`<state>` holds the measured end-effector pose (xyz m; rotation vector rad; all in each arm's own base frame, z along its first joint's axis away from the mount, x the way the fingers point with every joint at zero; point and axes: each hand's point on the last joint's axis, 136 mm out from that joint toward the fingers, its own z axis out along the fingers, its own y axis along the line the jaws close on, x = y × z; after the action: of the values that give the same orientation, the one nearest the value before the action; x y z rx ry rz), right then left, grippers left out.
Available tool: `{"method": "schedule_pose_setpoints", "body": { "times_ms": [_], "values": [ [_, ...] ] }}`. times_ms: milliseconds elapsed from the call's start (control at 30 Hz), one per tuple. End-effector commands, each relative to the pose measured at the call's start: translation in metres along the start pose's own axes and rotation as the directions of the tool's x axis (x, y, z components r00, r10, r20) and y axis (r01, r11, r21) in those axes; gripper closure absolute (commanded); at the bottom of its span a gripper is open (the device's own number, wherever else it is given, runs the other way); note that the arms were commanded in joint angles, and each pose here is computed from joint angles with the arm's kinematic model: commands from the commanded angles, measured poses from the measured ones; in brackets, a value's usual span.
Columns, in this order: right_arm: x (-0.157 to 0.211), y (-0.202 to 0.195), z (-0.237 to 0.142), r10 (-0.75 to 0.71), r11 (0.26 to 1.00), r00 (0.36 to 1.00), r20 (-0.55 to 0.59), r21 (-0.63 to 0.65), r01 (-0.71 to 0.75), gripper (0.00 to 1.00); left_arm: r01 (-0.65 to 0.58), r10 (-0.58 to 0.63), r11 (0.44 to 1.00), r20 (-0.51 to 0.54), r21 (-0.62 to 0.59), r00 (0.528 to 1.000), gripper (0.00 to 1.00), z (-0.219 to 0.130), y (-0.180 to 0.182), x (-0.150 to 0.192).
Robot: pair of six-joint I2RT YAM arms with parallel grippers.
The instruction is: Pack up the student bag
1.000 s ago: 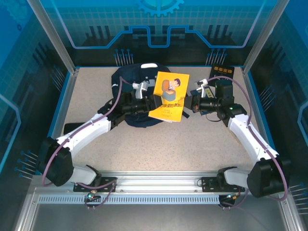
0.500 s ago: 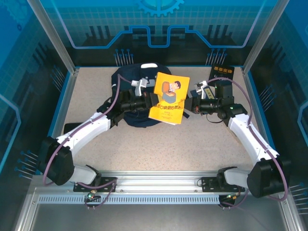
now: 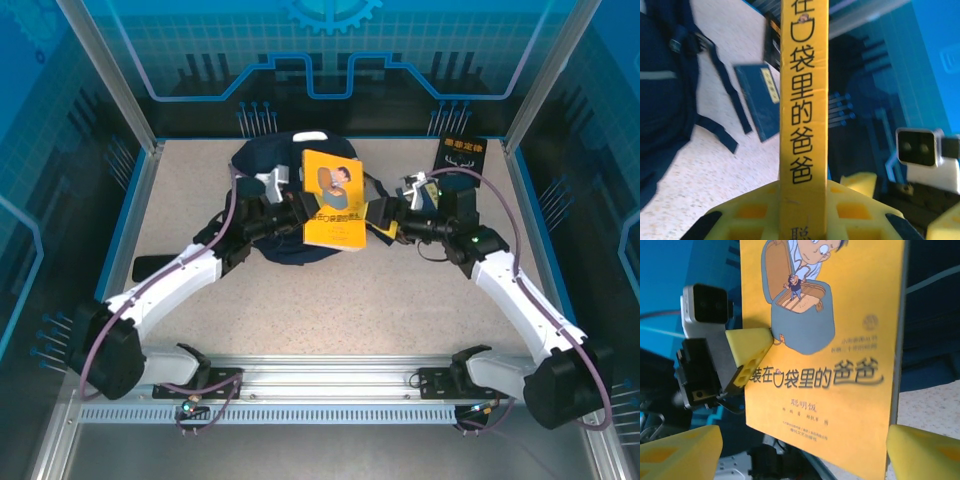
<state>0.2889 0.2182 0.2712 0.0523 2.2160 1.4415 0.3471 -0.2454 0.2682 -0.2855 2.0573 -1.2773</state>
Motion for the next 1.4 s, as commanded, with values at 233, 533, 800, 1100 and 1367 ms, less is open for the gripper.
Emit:
{"method": "schedule_pose_setpoints", "body": {
  "times_ms": [233, 533, 800, 1100, 1367],
  "values": [
    [0.007, 0.031, 0.056, 0.195, 0.967, 0.980, 0.035, -0.175, -0.186, 0.08, 0.036, -0.031, 0.999, 0.436, -0.004, 0.899, 1.00, -0.067, -0.016, -0.069],
    [-0.005, 0.059, 0.086, 0.304, 0.919, 0.950, 0.074, -0.286, -0.271, 0.08, 0.136, -0.187, 0.982, 0.549, 0.132, 0.815, 1.00, -0.088, -0.027, -0.089],
    [-0.012, 0.082, 0.115, 0.342, 0.866, 0.939, 0.037, -0.401, -0.299, 0.13, 0.186, -0.291, 0.954, 0.567, 0.237, 0.770, 1.00, -0.090, -0.027, -0.094],
    [-0.008, 0.074, 0.128, 0.370, 0.851, 0.928, 0.041, -0.416, -0.321, 0.35, 0.222, -0.326, 0.943, 0.562, 0.247, 0.760, 1.00, -0.089, -0.019, -0.091],
    [-0.011, 0.077, 0.131, 0.370, 0.844, 0.928, 0.047, -0.435, -0.314, 0.55, 0.214, -0.319, 0.945, 0.556, 0.247, 0.767, 1.00, -0.090, -0.020, -0.089]
  ]
}}
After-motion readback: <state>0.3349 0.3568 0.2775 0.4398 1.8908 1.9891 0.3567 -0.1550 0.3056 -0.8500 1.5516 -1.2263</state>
